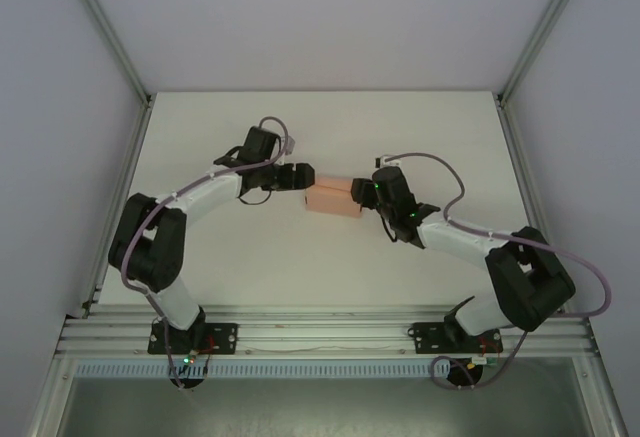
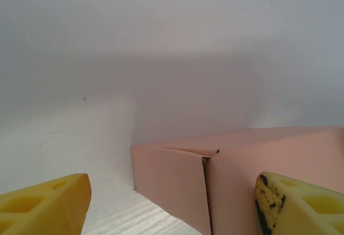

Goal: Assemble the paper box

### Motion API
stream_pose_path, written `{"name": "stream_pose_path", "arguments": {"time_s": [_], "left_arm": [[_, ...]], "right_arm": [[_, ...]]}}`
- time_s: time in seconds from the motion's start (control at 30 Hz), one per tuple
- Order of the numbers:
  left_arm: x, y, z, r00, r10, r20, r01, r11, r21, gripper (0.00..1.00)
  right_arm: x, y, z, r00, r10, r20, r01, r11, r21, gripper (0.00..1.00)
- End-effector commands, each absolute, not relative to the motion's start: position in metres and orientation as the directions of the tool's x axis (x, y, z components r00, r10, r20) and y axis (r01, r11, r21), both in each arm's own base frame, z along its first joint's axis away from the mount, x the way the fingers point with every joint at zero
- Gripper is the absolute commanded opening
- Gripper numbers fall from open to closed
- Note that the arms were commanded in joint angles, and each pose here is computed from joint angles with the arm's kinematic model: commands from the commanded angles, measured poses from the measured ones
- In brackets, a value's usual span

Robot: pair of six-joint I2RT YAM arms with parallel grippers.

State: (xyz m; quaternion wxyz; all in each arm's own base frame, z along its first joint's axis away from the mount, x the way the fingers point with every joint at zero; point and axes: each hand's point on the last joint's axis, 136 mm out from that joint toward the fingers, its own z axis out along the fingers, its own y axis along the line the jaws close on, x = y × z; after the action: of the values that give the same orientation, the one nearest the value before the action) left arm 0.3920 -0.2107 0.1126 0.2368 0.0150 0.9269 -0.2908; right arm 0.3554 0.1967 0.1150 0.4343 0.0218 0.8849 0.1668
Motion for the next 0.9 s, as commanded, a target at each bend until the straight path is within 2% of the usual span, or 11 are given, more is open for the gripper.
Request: {"name": "stream_pose_path", "arguments": {"time_s": [0.0,0.13,0.23,0.33,0.43,0.53,0.57,0.63,0.8,0.87], "left_arm": [[0.384,-0.222,0.110,-0.898,-0.102,-0.427,0.203,0.767,-0.609,0.74],[0.373,-0.217,0.082,-0.922,-0.141,-0.361,0.145,0.739,-0.658,0.64],[0.363,-0.211,0.060,-0.938,-0.157,-0.310,0.096,0.741,-0.665,0.52],[0.352,-0.209,0.045,-0.945,-0.161,-0.285,0.078,0.736,-0.673,0.45],[0.345,-0.208,0.037,-0.944,-0.161,-0.287,0.082,0.730,-0.678,0.39],[0.341,-0.205,0.028,-0.944,-0.163,-0.288,0.080,0.731,-0.677,0.38],[0.339,-0.205,0.026,-0.945,-0.164,-0.284,0.077,0.731,-0.678,0.37],[0.338,-0.205,0.023,-0.943,-0.163,-0.290,0.081,0.733,-0.676,0.31],[0.333,-0.202,0.019,-0.939,-0.161,-0.303,0.089,0.738,-0.669,0.24],[0.330,-0.197,0.014,-0.937,-0.134,-0.321,0.109,0.764,-0.636,0.19]], "right_arm": [[0.310,0.163,0.031,-0.805,0.056,-0.591,-0.035,0.989,0.143,0.56],[0.305,0.161,0.022,-0.815,0.070,-0.575,-0.025,0.987,0.156,0.55],[0.299,0.161,0.014,-0.818,0.084,-0.569,-0.033,0.981,0.192,0.55],[0.292,0.161,0.004,-0.823,0.088,-0.561,-0.050,0.973,0.226,0.54],[0.285,0.162,-0.009,-0.832,0.082,-0.549,-0.071,0.965,0.252,0.48],[0.281,0.159,-0.022,-0.836,0.077,-0.543,-0.072,0.966,0.249,0.45],[0.279,0.158,-0.025,-0.834,0.077,-0.546,-0.076,0.965,0.253,0.43],[0.275,0.159,-0.030,-0.824,0.079,-0.560,-0.093,0.958,0.272,0.37],[0.273,0.162,-0.032,-0.815,0.061,-0.576,-0.130,0.950,0.285,0.12],[0.274,0.162,-0.030,-0.807,0.068,-0.586,-0.131,0.948,0.291,0.09]]}}
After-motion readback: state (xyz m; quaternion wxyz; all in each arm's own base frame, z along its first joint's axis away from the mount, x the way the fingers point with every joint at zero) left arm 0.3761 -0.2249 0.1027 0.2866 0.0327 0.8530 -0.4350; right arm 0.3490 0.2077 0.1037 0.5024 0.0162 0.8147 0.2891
